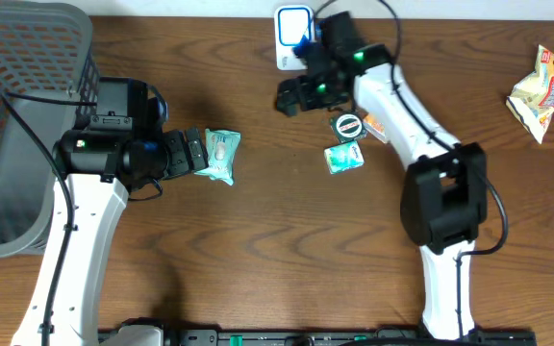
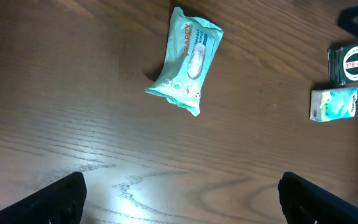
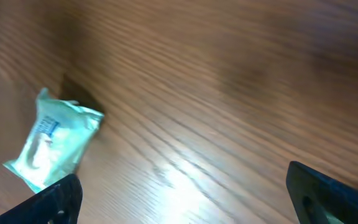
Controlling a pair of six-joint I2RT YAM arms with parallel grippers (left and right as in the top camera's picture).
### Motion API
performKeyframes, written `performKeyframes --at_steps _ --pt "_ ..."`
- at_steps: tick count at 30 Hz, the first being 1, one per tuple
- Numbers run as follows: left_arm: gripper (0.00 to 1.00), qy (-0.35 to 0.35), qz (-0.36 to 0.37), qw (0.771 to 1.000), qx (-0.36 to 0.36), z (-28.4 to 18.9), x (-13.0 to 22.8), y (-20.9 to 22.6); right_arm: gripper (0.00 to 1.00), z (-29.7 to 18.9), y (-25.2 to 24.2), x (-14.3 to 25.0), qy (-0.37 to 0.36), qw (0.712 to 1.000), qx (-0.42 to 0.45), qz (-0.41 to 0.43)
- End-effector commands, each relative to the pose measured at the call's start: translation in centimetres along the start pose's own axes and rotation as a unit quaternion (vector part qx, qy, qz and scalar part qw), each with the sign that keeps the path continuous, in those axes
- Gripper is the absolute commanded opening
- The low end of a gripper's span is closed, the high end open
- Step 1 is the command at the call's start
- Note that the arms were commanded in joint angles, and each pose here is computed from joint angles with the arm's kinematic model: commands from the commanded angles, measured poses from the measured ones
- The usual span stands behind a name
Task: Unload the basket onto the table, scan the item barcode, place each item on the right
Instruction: 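Move the right gripper to the green wipes pack held by the left gripper, then grasp the wipes pack with the right gripper from the left gripper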
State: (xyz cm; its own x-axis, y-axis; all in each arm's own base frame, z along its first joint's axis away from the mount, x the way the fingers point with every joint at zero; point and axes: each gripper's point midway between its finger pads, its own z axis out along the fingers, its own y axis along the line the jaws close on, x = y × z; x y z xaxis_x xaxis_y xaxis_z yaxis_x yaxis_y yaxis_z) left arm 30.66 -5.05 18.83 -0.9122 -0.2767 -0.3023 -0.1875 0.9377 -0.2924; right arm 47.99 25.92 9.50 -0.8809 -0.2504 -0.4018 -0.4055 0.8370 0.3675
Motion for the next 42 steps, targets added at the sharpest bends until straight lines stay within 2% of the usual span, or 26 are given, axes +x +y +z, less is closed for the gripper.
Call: performKeyframes --at_steps 1,8,14,19,21,25,31,33,34,37,39,40,42 --pt "0.98 -0.002 0.003 1.0 -0.004 -0.1 -0.1 0.2 0.99 0.2 2.8 -0.6 -0.014 0.998 -0.002 0.056" --pt "0.98 -0.002 0.002 1.0 -0.004 -0.1 -0.1 0.2 0.99 4.8 7.7 1.4 0.013 0.994 -0.023 0.106" --pt "0.98 -0.002 0.002 1.0 -0.004 -0.1 -0.1 0.2 0.98 8.4 10.2 4.0 0.047 0.993 -0.03 0.103" --pt "0.98 -0.002 0.002 1.0 -0.004 -0.1 -0.1 0.2 0.86 8.9 12.6 5.6 0.071 0.99 -0.045 0.111" --pt "0.98 -0.002 0.002 1.0 -0.004 -0.1 -0.1 0.2 0.84 9.1 13.2 6.3 0.083 0.988 -0.046 0.123" --pt "0.98 -0.002 0.002 1.0 -0.004 -0.1 -0.1 0.2 0.78 9.6 13.5 6.8 0.085 0.988 -0.041 0.123" --pt "0.98 -0.002 0.002 1.0 -0.004 -0.1 -0.1 0.2 0.66 12.4 12.8 8.8 0.112 0.976 -0.025 0.182" --pt "0.98 -0.002 0.002 1.0 -0.004 -0.1 -0.1 0.2 0.58 12.9 12.8 9.3 0.123 0.975 -0.031 0.185" --pt "0.98 -0.002 0.002 1.0 -0.004 -0.1 -0.1 0.2 0.49 12.9 12.7 9.4 0.123 0.975 -0.029 0.181" --pt "0.98 -0.002 0.002 1.0 -0.004 -0.1 -0.1 0.2 0.4 13.0 12.7 9.4 0.122 0.979 -0.031 0.162" --pt "0.97 -0.002 0.002 1.0 -0.004 -0.1 -0.1 0.2 0.28 12.9 12.7 9.4 0.122 0.979 -0.031 0.161" --pt "0.98 -0.002 0.002 1.0 -0.004 -0.1 -0.1 0.2 0.17 12.9 12.6 9.4 0.123 0.98 -0.031 0.154" --pt "0.98 -0.002 0.002 1.0 -0.004 -0.1 -0.1 0.2 0.1 12.8 12.4 9.3 0.121 0.981 -0.033 0.145"
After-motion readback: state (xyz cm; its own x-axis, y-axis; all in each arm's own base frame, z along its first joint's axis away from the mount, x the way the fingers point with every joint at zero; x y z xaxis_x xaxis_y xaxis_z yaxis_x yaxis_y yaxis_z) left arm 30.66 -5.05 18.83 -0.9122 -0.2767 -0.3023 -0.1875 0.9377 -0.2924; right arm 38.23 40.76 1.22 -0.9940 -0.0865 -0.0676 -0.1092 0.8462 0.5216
